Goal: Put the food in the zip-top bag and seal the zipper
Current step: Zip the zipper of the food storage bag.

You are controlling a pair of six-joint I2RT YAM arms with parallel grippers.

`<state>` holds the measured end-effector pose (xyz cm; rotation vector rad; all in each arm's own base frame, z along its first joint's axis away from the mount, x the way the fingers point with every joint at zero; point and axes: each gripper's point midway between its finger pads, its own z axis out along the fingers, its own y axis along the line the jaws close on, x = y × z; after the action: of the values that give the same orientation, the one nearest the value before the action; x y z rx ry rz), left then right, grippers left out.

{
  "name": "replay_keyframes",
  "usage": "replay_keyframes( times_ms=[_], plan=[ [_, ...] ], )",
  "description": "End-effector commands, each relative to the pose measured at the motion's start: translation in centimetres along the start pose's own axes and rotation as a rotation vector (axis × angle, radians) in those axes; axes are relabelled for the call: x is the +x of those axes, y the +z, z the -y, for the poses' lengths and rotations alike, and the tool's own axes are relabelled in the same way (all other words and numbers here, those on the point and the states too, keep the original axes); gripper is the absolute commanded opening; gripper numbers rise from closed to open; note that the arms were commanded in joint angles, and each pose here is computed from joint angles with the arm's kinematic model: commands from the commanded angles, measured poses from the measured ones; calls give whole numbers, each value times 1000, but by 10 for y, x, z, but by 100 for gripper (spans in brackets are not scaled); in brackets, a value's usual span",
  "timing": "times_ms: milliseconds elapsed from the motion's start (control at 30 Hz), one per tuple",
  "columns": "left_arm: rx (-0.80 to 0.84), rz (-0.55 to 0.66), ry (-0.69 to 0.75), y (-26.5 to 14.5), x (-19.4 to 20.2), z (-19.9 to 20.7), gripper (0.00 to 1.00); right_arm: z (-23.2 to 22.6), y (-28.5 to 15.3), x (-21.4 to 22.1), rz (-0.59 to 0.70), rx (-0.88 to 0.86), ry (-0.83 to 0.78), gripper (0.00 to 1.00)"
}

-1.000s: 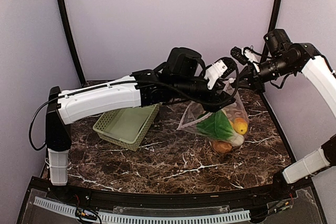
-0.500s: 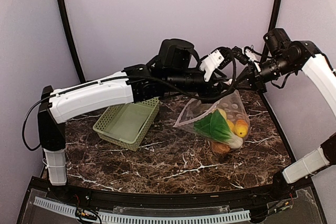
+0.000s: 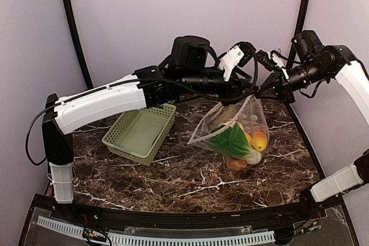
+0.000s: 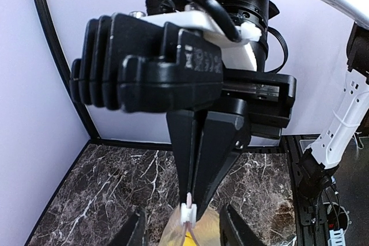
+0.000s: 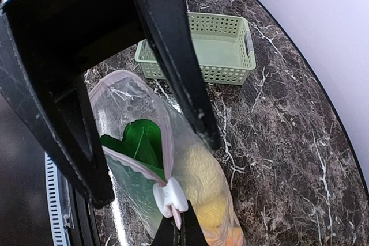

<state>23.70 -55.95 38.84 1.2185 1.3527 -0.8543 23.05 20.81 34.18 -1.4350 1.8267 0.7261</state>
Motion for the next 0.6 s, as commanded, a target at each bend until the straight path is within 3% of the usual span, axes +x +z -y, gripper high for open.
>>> replay_keyframes(
  times_ms=[0,233,567],
  plan=[
    [47,1,-25,-1,-3,5,39,-12,-4,-9,41,-22,-21,0],
    [45,-24,-35,5,5,4,43,-15,-5,-10,51,-28,-25,0],
    [51,-42,-39,7,11,3,31,-15,-4,-8,49,-26,-26,0]
  ],
)
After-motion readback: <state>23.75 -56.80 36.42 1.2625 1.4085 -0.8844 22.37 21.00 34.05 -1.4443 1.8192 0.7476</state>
